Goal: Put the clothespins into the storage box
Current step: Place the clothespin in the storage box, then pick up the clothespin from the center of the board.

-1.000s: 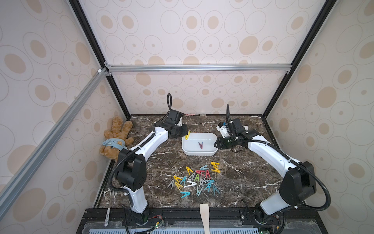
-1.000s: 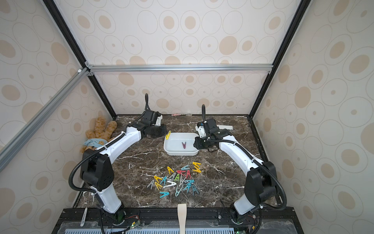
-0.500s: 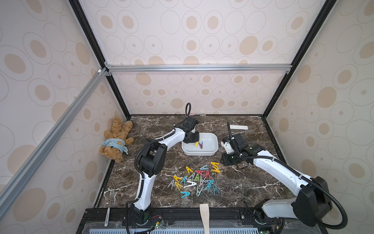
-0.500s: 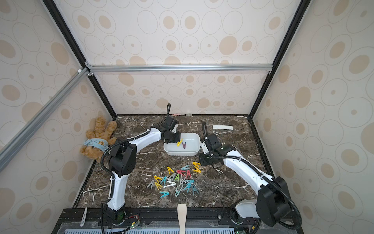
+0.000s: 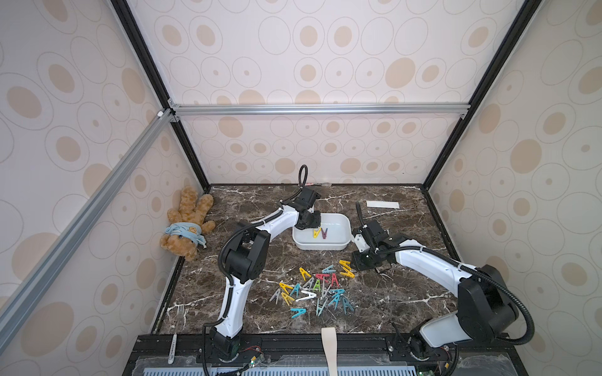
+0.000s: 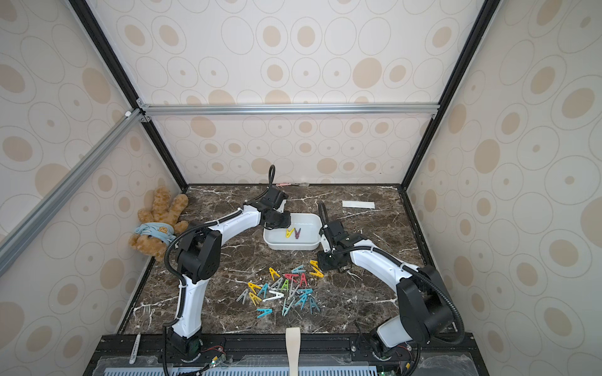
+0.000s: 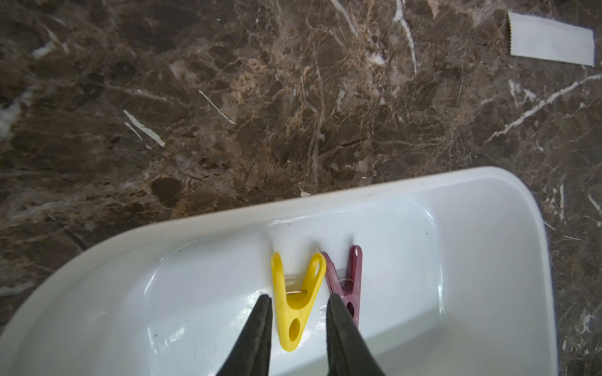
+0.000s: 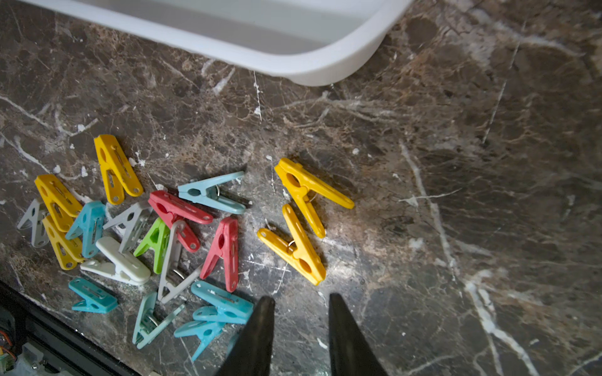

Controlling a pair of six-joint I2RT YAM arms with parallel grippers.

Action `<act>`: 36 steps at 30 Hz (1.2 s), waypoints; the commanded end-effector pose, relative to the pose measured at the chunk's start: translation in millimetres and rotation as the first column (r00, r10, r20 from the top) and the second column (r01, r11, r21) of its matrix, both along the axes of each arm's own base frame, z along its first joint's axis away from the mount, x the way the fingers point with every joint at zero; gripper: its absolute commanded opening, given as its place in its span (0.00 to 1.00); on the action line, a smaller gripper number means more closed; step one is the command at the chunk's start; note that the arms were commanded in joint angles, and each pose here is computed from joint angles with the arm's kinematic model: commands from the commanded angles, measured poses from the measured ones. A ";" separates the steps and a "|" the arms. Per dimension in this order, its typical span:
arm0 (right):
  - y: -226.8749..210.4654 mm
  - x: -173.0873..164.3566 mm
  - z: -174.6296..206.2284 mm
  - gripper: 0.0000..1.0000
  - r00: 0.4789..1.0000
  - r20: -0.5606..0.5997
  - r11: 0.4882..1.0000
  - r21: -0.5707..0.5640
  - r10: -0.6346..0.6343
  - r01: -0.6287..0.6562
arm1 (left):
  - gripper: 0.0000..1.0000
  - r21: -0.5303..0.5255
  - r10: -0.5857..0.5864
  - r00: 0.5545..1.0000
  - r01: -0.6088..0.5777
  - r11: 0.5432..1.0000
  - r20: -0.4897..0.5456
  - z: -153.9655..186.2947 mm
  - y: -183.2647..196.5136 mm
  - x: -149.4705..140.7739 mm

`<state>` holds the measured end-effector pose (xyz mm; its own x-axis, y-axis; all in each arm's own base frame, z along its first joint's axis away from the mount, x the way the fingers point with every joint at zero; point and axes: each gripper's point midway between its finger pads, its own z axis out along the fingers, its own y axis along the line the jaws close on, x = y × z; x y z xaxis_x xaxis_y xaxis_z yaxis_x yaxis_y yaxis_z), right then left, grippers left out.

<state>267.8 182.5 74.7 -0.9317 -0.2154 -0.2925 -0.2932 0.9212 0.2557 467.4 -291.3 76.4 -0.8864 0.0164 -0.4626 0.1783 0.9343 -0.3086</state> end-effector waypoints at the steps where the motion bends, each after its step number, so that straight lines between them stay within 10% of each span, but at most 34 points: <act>1: 3.3 9.9 2.1 0.32 0.999 0.034 0.999 -0.020 0.032 -0.031 | 0.31 -0.026 -0.002 0.997 0.004 1.000 0.077 38.7 -5.5 9.8; 18: 21.0 6.4 -34.5 0.32 0.995 -0.079 0.998 -0.016 0.067 -0.068 | 0.32 -0.069 0.013 0.984 -0.001 0.998 0.178 116.1 24.9 -35.6; 36: 10.7 -14.5 -50.7 0.26 0.987 -0.154 0.992 -0.107 0.047 -0.064 | 0.33 -0.091 0.026 0.980 -0.008 0.996 0.196 120.9 36.6 -45.6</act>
